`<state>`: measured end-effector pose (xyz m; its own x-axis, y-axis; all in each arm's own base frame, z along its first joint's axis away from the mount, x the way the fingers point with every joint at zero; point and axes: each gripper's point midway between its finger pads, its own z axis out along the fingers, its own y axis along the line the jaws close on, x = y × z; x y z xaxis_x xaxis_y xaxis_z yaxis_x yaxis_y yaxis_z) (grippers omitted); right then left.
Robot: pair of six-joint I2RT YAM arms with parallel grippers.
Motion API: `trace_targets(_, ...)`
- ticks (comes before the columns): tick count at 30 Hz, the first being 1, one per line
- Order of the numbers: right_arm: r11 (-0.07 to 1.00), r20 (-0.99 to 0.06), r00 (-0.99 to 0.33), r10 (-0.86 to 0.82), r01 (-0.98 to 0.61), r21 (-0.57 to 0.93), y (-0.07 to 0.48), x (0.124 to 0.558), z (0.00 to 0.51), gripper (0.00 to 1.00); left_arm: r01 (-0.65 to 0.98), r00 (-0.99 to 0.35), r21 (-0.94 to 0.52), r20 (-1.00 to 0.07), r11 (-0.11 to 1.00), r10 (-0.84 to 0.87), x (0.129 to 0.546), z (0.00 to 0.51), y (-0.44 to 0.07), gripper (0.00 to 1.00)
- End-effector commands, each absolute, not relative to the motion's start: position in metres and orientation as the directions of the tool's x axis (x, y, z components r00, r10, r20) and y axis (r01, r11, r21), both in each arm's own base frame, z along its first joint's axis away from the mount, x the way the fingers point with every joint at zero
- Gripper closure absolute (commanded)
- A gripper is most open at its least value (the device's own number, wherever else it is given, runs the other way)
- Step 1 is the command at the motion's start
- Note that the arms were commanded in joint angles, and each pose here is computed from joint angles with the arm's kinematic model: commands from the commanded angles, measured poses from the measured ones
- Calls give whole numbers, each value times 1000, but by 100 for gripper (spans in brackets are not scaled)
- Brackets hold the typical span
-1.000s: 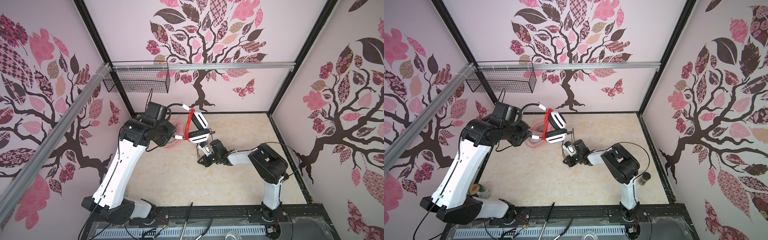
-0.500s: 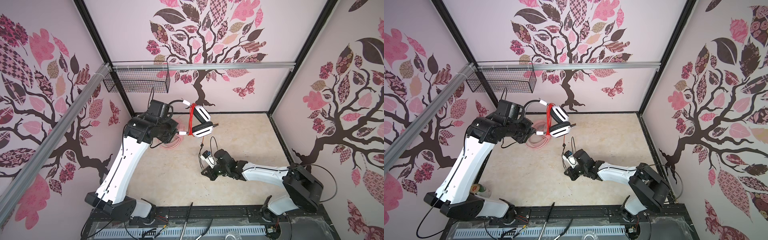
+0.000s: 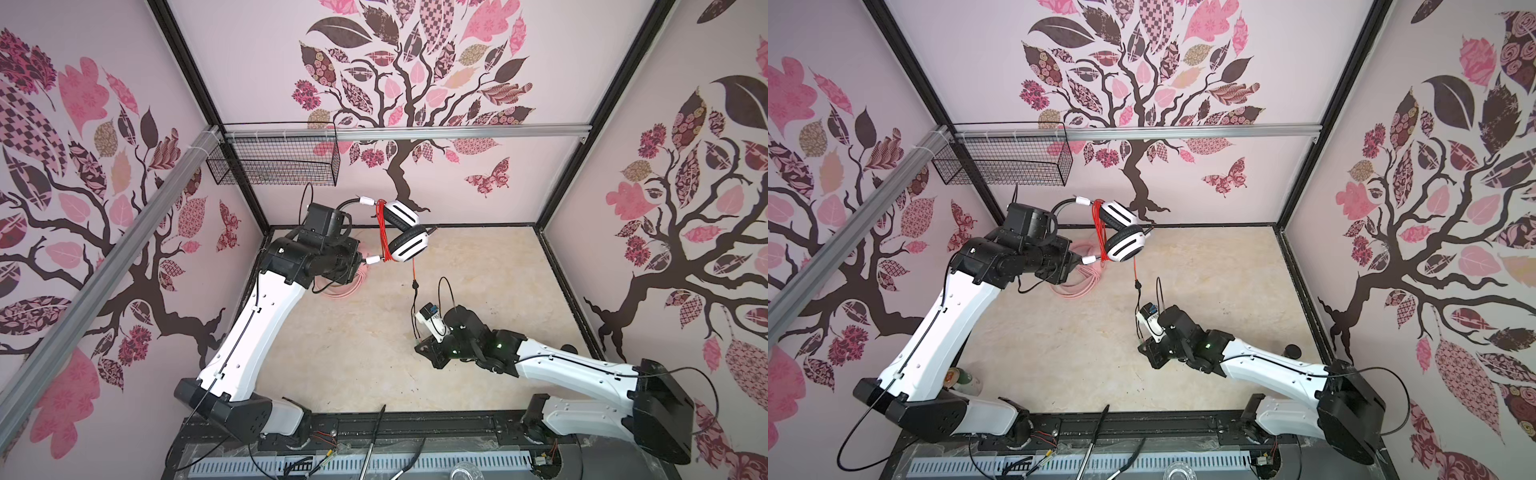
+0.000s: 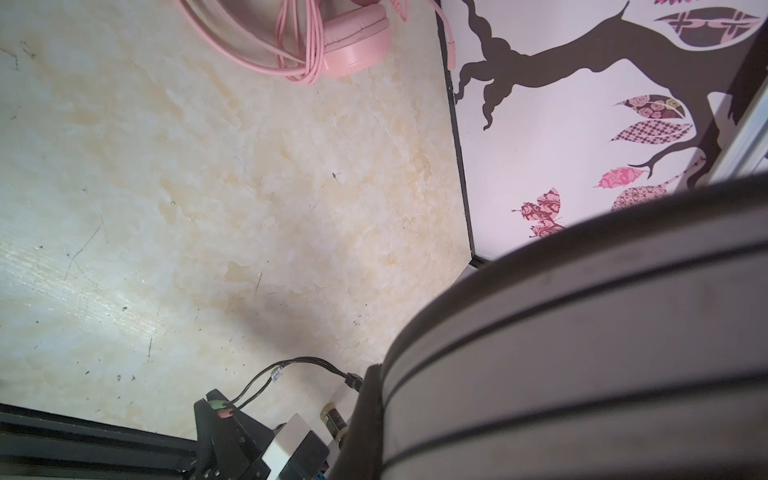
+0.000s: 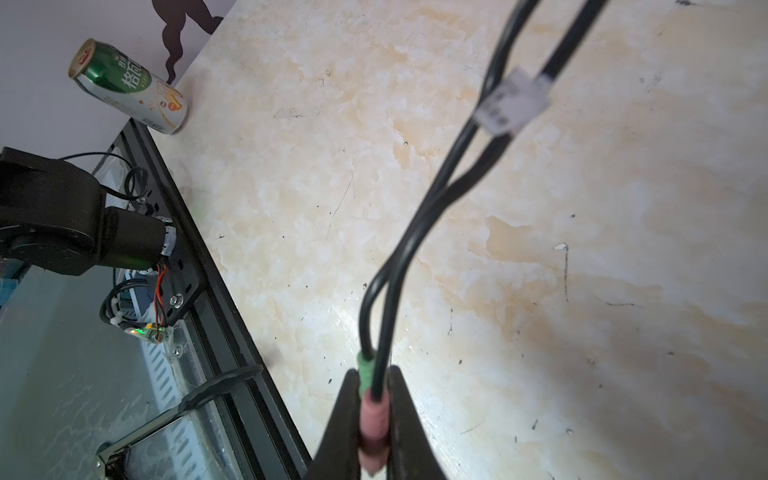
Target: Wrap the headphones
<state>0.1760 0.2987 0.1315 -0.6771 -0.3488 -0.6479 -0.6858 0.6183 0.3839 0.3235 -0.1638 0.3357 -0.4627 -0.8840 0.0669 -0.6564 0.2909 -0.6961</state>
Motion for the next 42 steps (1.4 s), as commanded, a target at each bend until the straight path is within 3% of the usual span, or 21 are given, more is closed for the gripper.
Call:
trace_targets(1, 623, -637, -644, -423, -717, 311, 304, 169, 138, 100, -596, -468, -781, 153, 184, -870, 334, 364, -180, 100)
trace_targets(15, 472, -605, -536, -589, -836, 282, 361, 123, 139, 100, -650, -490, -733, 204, 199, -847, 352, 329, -200, 100)
trace_targets(19, 468, -614, -517, -596, -845, 258, 359, 121, 150, 100, -655, -457, -711, 102, 257, -884, 353, 320, -181, 100)
trace_targets(27, 459, -628, -493, -602, -857, 233, 339, 113, 185, 100, -673, -319, -639, -203, 372, -926, 355, 307, -122, 100)
trace_targets(42, 247, -787, -419, -453, -907, 340, 340, 82, 285, 100, -718, -331, -544, -281, 434, -901, 346, 263, -110, 100)
